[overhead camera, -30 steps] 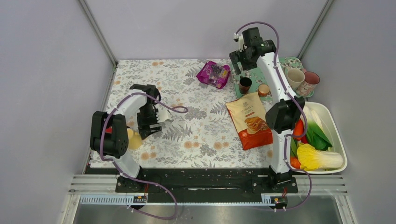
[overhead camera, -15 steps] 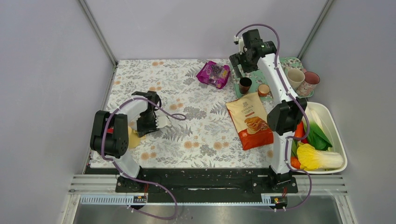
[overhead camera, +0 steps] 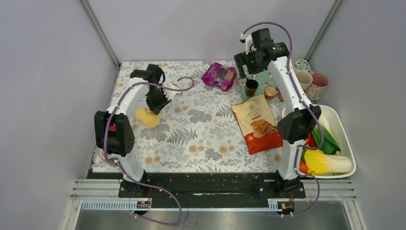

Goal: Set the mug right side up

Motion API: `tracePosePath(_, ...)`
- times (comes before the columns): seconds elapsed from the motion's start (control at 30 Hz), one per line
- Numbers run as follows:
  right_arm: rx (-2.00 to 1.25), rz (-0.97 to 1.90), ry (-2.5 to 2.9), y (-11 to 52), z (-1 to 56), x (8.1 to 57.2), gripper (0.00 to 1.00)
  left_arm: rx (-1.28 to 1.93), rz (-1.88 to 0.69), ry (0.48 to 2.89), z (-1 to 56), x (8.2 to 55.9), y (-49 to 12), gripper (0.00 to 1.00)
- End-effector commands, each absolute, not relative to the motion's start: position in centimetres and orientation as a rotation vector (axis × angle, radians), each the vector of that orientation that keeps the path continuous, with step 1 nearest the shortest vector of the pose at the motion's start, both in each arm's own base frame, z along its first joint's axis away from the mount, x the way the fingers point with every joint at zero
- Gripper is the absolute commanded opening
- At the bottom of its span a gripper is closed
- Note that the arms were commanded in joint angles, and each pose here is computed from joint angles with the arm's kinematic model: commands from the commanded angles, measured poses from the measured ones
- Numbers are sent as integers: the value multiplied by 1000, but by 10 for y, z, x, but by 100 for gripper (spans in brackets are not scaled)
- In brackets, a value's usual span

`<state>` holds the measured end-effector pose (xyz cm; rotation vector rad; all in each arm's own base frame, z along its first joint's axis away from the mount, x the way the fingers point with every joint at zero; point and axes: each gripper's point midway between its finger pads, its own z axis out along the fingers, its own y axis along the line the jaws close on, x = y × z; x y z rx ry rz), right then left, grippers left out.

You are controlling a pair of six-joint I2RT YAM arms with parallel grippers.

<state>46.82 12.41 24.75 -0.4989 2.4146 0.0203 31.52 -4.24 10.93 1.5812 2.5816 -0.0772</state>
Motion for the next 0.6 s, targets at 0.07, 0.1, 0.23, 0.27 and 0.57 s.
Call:
tracePosePath(0.07, -591, 626, 2149, 221, 307, 427, 100, 1045, -497, 2375, 213, 369, -130, 0)
tracePosePath(0.1, -589, 703, 2099, 236, 311, 423, 99, 1007, -556, 2326, 229, 374, -141, 0)
tracePosePath(0.23, -633, 1024, 1863, 301, 336, 390, 99, 862, -690, 2166, 284, 393, -171, 0)
tracePosePath(0.27, -627, 1115, 1817, 315, 341, 381, 99, 840, -708, 2137, 296, 395, -177, 0)
tracePosePath(0.57, -514, 1558, 1676, 372, 353, 365, 100, 776, -956, 1928, 370, 383, -220, 0)
